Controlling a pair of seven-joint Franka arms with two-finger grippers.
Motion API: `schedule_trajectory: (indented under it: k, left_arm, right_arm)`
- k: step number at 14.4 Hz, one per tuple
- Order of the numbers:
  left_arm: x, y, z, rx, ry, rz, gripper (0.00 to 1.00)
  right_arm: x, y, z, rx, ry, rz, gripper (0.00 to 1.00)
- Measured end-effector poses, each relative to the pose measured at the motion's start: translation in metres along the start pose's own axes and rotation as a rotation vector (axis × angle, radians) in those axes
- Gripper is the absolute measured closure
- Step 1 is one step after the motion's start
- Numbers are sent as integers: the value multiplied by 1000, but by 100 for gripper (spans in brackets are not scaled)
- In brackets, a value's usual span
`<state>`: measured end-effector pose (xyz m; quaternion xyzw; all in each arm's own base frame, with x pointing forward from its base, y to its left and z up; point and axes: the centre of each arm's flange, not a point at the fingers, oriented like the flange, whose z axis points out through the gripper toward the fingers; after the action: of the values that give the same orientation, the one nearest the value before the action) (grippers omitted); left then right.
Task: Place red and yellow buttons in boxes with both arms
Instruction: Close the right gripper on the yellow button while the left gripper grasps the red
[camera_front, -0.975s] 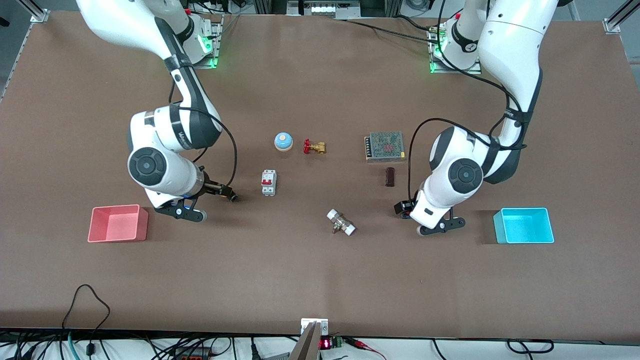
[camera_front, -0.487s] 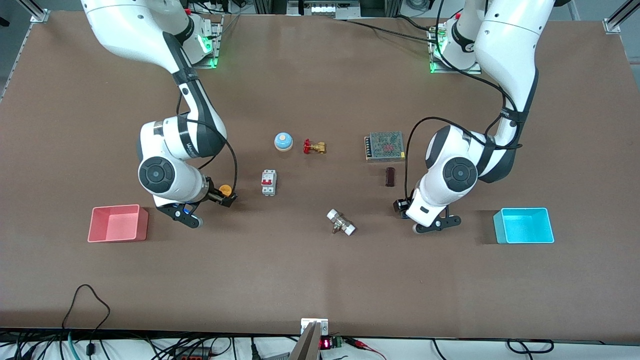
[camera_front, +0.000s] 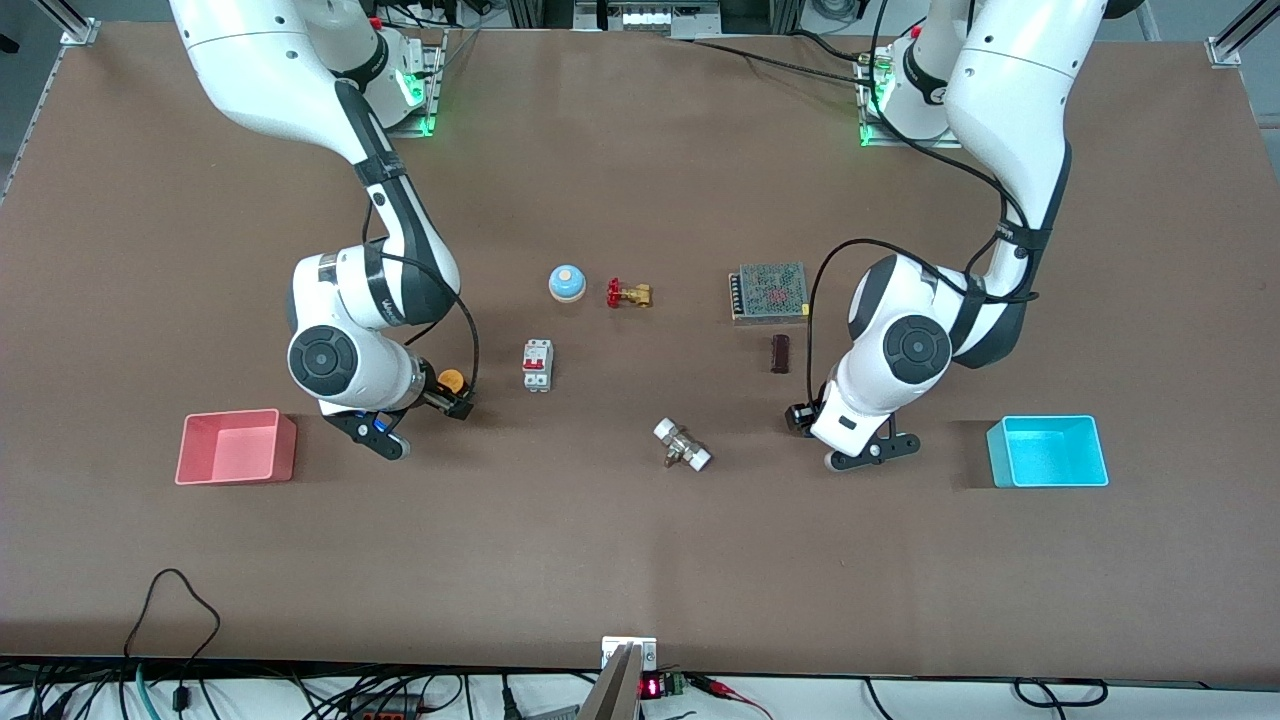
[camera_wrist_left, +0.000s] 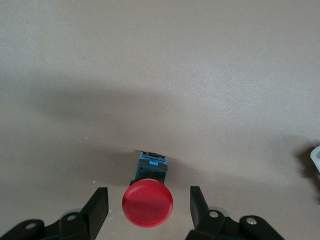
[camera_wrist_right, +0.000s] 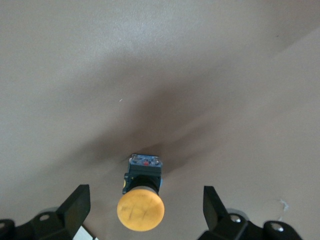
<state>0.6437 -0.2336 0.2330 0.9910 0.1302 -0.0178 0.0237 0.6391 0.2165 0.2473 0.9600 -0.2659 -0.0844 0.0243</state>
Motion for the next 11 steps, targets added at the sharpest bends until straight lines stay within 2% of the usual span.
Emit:
schedule_trajectory:
  k: [6, 8, 11]
  left_arm:
    - [-3, 2, 5, 5, -7, 6, 37]
    - [-5, 5, 5, 6, -7, 11, 49]
    - [-6, 5, 6, 6, -7, 12, 54]
  right_arm:
    - [-11, -9, 5, -4, -6, 10, 0]
    - [-10, -9, 11, -12, -11, 11, 0]
    - [-10, -9, 19, -22, -17, 15, 0]
